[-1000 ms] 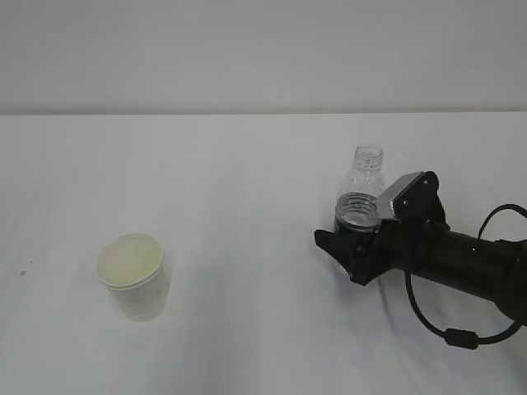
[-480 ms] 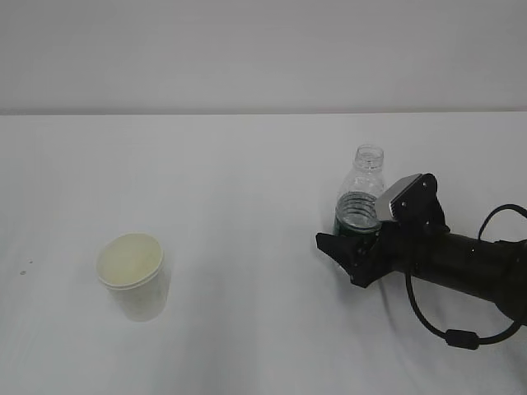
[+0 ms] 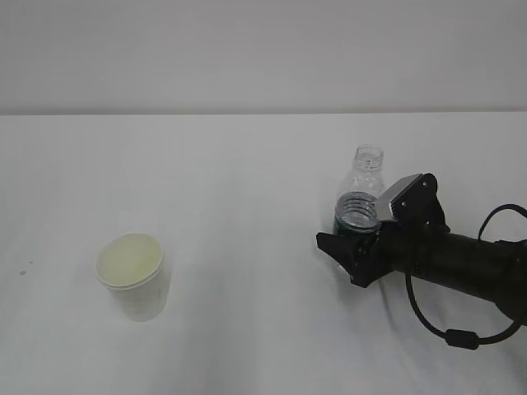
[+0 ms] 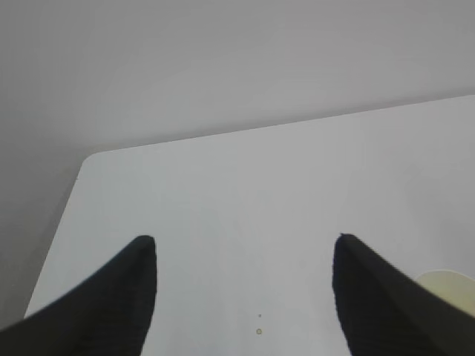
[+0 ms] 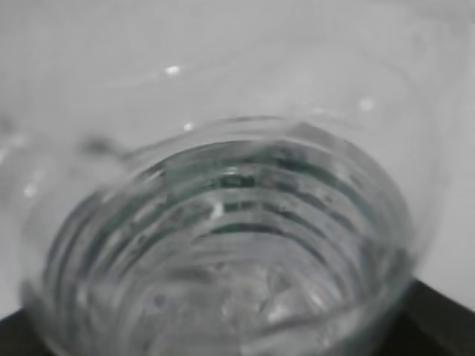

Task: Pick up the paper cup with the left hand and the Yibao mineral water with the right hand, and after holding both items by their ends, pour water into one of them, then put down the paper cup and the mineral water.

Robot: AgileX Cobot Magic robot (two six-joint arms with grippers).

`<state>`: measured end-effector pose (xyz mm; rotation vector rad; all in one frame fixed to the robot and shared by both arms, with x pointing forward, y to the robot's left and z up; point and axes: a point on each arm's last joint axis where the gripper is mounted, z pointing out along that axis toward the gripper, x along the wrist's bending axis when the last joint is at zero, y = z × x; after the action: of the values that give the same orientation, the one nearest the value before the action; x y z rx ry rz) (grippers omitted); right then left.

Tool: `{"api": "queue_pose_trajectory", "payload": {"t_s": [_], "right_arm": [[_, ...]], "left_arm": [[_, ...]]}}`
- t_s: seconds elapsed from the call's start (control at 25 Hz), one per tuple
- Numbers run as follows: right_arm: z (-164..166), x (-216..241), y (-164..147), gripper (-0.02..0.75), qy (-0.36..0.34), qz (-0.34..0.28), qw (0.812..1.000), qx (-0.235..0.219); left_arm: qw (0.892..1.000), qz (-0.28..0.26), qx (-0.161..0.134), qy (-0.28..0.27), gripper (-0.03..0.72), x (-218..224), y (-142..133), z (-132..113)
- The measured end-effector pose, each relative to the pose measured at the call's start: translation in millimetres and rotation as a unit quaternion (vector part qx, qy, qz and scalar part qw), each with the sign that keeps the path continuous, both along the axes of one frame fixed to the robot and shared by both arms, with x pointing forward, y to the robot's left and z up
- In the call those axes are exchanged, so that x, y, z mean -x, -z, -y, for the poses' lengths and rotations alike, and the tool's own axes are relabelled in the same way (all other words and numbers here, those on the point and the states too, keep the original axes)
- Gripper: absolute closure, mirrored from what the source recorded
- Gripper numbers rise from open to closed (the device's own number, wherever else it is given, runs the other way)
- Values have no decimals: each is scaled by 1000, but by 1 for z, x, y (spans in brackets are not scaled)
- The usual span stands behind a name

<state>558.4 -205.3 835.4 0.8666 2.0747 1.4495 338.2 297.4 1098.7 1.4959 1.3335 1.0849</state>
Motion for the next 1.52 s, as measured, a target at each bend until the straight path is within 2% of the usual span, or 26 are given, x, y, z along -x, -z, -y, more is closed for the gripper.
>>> {"api": "queue_pose_trajectory", "payload": {"t_s": [0.24, 1.52], "right_arm": [[0, 0, 0, 238, 0, 0, 1000, 0], [-1, 0, -1, 281, -2, 5, 1000, -15]], "left_arm": [[1000, -1, 0, 0, 159, 0, 0, 0], [1000, -4, -1, 0, 159, 0, 1, 0]]}}
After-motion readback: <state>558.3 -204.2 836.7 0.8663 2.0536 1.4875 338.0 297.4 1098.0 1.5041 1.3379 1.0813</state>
